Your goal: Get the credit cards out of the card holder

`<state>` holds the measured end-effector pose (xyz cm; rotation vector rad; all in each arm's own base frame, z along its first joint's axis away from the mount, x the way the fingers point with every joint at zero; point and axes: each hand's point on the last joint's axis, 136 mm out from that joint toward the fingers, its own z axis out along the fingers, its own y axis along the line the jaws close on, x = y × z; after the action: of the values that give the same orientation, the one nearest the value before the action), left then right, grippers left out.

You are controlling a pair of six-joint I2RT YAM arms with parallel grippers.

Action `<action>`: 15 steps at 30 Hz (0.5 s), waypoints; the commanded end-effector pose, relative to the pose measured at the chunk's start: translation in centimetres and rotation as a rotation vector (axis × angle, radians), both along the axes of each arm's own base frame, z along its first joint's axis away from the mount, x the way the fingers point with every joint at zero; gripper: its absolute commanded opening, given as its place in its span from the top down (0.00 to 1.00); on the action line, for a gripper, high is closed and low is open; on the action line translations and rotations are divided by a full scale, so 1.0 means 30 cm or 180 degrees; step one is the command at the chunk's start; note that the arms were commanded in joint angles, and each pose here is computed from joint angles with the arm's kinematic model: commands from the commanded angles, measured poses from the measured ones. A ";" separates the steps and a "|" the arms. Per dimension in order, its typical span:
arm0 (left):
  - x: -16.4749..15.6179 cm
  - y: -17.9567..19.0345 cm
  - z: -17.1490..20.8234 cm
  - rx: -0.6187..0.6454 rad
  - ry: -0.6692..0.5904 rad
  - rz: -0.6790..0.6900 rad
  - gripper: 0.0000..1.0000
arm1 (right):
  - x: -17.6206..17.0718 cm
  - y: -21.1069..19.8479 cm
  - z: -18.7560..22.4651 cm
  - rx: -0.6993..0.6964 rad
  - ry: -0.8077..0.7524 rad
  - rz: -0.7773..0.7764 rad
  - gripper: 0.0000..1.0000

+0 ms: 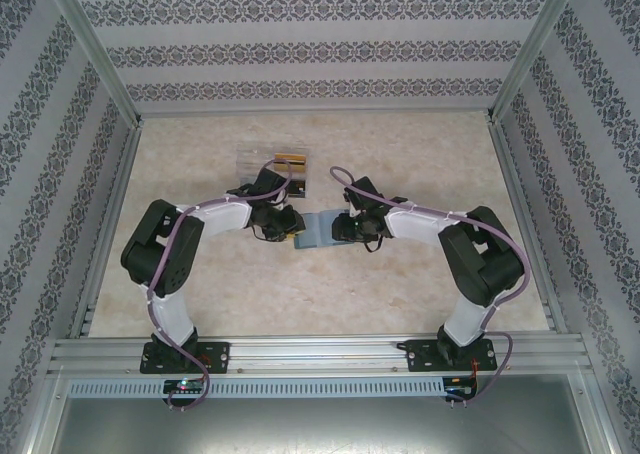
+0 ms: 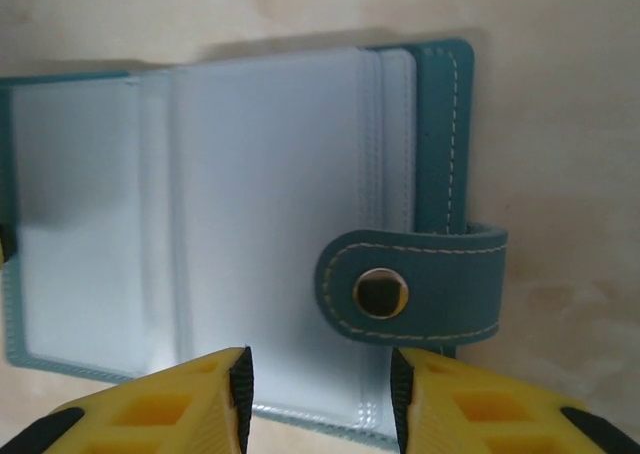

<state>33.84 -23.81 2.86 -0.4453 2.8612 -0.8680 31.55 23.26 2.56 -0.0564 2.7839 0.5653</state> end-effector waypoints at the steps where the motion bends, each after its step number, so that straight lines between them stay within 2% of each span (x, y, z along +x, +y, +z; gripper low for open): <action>1: 0.011 -0.014 -0.013 0.0039 -0.0008 -0.0015 0.79 | 0.016 0.024 0.004 0.0057 0.0014 0.0013 0.60; 8: -0.008 -0.028 -0.069 0.0046 0.0138 -0.0082 0.86 | 0.006 0.095 0.008 0.0254 0.0078 0.0191 0.77; 15: -0.005 -0.034 -0.061 0.0068 0.0125 -0.0164 0.91 | 0.007 0.119 0.009 0.0319 0.0108 0.0234 0.84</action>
<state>34.48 -24.34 2.23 -0.4344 2.8752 -0.8754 31.66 25.55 2.45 -0.0986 2.7992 0.6778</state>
